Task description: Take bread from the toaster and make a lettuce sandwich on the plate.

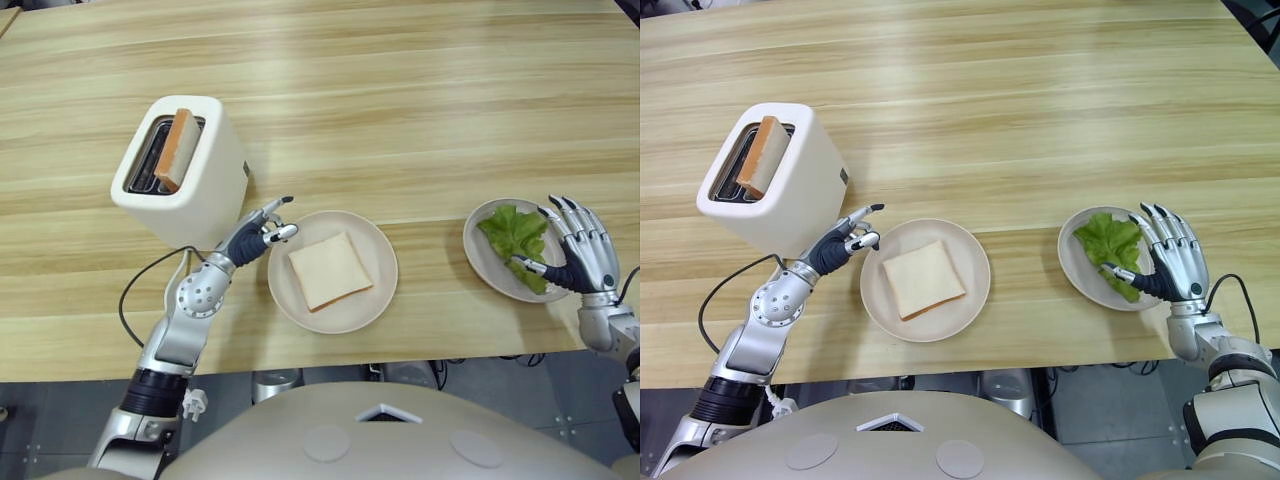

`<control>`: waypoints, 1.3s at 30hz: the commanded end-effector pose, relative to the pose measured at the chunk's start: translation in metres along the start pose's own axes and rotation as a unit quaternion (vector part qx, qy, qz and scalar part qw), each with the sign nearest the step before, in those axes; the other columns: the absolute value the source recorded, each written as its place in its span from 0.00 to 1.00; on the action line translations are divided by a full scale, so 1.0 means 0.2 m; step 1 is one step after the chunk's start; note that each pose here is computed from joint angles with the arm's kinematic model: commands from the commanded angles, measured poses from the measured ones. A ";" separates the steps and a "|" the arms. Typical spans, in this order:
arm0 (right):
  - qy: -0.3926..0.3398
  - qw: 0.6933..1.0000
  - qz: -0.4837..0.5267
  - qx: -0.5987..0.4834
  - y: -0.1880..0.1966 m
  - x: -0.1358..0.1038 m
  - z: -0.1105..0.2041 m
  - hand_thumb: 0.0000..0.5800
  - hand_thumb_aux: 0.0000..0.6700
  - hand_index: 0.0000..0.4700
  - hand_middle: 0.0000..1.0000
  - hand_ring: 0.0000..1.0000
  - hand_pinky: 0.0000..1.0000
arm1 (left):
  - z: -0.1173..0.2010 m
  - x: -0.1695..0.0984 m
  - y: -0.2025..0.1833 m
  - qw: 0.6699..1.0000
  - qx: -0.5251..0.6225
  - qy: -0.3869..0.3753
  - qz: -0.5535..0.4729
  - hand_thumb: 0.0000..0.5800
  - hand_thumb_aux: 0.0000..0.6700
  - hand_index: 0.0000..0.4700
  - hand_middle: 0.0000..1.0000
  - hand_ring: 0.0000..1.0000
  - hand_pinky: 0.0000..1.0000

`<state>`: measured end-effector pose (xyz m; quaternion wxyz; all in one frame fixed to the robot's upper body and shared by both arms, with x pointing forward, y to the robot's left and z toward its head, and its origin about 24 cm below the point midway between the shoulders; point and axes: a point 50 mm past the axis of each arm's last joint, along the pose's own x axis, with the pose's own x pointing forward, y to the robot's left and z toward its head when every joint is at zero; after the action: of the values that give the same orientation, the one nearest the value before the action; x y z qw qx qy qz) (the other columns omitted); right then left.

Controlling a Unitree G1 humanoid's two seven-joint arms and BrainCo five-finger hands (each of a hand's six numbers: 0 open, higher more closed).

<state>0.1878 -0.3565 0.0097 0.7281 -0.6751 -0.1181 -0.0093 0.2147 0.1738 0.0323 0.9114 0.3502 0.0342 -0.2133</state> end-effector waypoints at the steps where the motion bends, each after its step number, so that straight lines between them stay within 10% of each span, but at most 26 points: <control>1: -0.009 0.999 0.040 0.011 0.06 0.00 0.04 0.19 0.10 0.10 0.00 0.00 0.00 | -0.01 0.02 -0.03 1.000 0.005 0.005 -0.009 0.00 0.00 0.00 1.00 1.00 1.00; 16: 0.003 0.996 0.078 0.035 0.12 -0.01 0.07 0.00 0.00 0.00 0.00 0.00 0.00 | -0.03 0.04 -0.06 1.000 0.021 0.009 -0.017 0.00 0.00 0.00 1.00 1.00 1.00; 17: 0.009 0.996 0.078 0.038 0.12 -0.01 0.07 0.03 0.02 0.02 0.00 0.00 0.00 | -0.03 0.04 -0.07 1.000 0.020 0.008 -0.017 0.00 0.00 0.00 1.00 1.00 1.00; 18: 0.016 0.996 0.080 0.042 0.12 -0.01 0.06 0.32 0.17 0.17 0.00 0.00 0.00 | -0.03 0.04 -0.07 1.000 0.020 0.008 -0.017 0.00 0.00 0.00 1.00 1.00 1.00; 19: 0.024 0.995 0.080 0.049 0.12 -0.01 0.06 0.32 0.17 0.17 0.00 0.00 0.00 | -0.03 0.04 -0.07 1.000 0.020 0.008 -0.017 0.00 0.00 0.00 1.00 1.00 1.00; 20: 0.029 0.995 0.080 0.053 0.12 -0.01 0.06 0.76 0.51 0.50 0.00 0.00 0.00 | -0.03 0.05 -0.07 1.000 0.020 0.008 -0.017 0.00 0.00 0.00 1.00 1.00 1.00; 21: 0.031 0.995 0.082 0.056 0.12 -0.01 0.06 0.91 0.70 0.68 0.00 0.00 0.00 | -0.03 0.05 -0.07 1.000 0.020 0.008 -0.017 0.00 0.00 0.00 1.00 1.00 1.00; 37: 0.031 0.993 0.094 0.066 0.15 -0.02 0.09 0.89 0.67 0.66 0.00 0.00 0.00 | -0.04 0.06 -0.06 1.000 0.023 0.008 -0.015 0.00 0.00 0.00 1.00 1.00 1.00; 38: 0.030 0.993 0.091 0.066 0.15 -0.01 0.09 0.99 0.92 0.90 0.00 0.00 0.00 | -0.04 0.06 -0.06 1.000 0.023 0.008 -0.015 0.00 0.00 0.00 1.00 1.00 1.00; 39: 0.029 0.994 0.084 0.068 0.14 0.00 0.09 0.99 0.92 0.90 0.00 0.00 0.00 | -0.04 0.06 -0.07 1.000 0.022 0.008 -0.015 0.00 0.00 0.00 1.00 1.00 1.00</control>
<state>0.1893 -0.3397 -0.0146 0.7712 -0.6343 -0.0420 0.0329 0.2198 0.1648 0.0211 0.9031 0.3662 0.0314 -0.2219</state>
